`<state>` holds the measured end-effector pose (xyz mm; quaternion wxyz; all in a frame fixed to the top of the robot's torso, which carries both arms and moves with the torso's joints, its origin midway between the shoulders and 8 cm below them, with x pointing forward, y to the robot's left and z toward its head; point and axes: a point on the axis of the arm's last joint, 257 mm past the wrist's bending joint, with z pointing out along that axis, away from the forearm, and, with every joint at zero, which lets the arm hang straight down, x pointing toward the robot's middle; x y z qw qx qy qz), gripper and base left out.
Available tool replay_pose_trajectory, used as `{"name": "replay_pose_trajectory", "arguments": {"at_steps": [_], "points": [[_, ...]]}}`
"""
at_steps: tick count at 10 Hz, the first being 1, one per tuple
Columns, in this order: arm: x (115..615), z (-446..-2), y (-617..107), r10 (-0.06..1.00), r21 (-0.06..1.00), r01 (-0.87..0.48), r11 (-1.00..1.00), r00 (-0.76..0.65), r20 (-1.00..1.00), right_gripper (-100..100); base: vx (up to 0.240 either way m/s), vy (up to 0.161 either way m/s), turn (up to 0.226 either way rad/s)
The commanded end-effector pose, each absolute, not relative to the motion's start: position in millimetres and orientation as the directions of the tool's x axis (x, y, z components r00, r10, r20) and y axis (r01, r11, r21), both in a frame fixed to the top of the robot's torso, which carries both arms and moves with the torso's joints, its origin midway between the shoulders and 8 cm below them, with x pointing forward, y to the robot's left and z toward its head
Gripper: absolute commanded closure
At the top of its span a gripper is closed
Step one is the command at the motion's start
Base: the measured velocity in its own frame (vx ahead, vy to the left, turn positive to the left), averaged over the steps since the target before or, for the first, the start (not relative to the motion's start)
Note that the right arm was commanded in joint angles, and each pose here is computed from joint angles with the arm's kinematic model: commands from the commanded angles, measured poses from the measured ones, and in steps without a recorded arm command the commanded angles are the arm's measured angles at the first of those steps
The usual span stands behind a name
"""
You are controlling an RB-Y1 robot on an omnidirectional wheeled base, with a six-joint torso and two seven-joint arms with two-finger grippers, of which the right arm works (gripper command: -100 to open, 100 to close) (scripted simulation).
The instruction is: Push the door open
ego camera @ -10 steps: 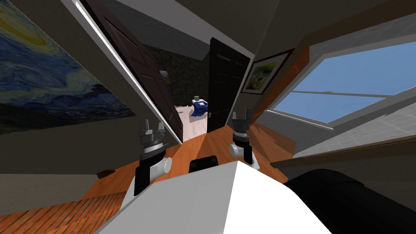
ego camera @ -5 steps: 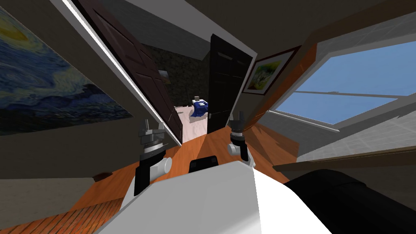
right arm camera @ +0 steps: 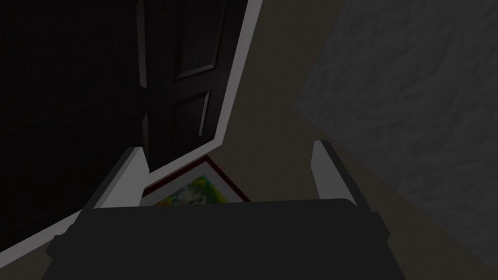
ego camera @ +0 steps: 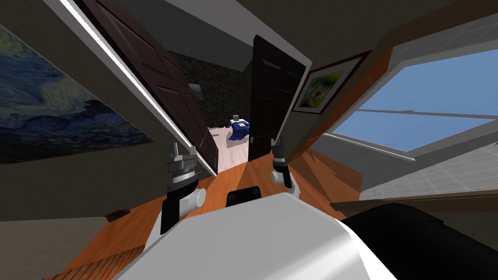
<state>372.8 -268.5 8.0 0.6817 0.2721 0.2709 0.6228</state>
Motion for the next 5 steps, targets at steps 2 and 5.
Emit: {"name": "replay_pose_trajectory", "arguments": {"at_steps": [2, 5], "points": [[383.6, -14.8, -264.4, 0.997, 0.735, -0.674, 0.068, 0.062, -0.035, -100, 0.063, -0.015, 0.008], [398.3, -41.0, -262.0, 0.998, 0.767, -0.639, 0.060, 0.044, -0.042, -100, 0.063, -0.017, 0.012]]}}
